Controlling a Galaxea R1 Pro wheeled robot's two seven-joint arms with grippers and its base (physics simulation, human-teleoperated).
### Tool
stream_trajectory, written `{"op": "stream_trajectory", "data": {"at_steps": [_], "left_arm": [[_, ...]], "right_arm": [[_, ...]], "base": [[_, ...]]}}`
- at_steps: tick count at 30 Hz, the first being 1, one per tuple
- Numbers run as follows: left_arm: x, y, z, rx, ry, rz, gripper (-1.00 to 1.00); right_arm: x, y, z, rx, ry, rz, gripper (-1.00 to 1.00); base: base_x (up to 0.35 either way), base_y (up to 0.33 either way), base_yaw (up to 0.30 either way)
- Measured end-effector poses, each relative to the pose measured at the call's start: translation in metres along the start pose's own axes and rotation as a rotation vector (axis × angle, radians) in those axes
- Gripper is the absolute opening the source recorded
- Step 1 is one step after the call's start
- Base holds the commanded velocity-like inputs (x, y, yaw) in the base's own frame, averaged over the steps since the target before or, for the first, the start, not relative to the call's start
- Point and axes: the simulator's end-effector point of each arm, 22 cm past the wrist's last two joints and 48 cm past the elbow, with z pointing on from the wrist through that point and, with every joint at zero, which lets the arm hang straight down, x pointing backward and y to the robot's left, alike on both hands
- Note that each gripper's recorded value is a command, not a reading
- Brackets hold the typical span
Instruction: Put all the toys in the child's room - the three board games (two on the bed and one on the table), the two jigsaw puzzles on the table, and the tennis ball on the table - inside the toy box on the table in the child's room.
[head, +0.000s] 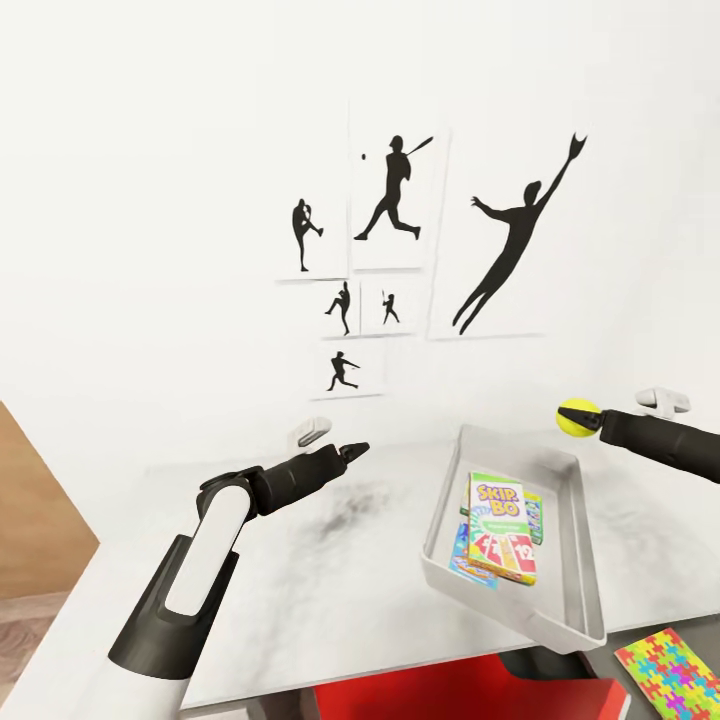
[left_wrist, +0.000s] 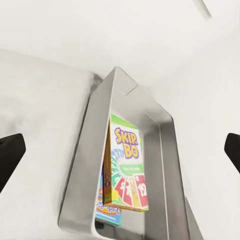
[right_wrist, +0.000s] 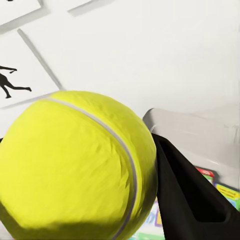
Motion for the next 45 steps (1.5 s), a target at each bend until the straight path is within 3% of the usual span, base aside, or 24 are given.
{"op": "stream_trajectory", "data": {"at_steps": [8, 13, 19, 28, 45], "left_arm": [[0.0, 0.0, 0.0, -0.001, 0.0, 0.001, 1.0], [0.0, 0.0, 0.0, -0.001, 0.0, 0.0, 1.0], [0.0, 0.001, 0.0, -0.001, -0.001, 0.0, 1.0], [-0.001, 0.001, 0.0, -0.002, -0.002, -0.002, 1.0], [-0.001, 0.001, 0.0, -0.002, -0.001, -0.002, 1.0]], "right_arm": [[0.005, -0.004, 0.0, 0.016, 0.012, -0.007, -1.0], [0.021, -0.019, -0.001, 0.066, 0.049, -0.03, -1.0], [0.044, -0.041, -0.008, 0.136, 0.119, -0.083, -1.0], [0.095, -0.045, -0.005, 0.156, 0.255, -0.158, -1.0], [0.132, -0.053, -0.009, 0.175, 0.332, -0.17, -1.0]], "base": [[0.0, -0.01, 0.0], [0.0, -0.003, 0.0], [0.0, 0.0, 0.0], [0.0, 0.0, 0.0], [0.0, 0.0, 0.0]]}}
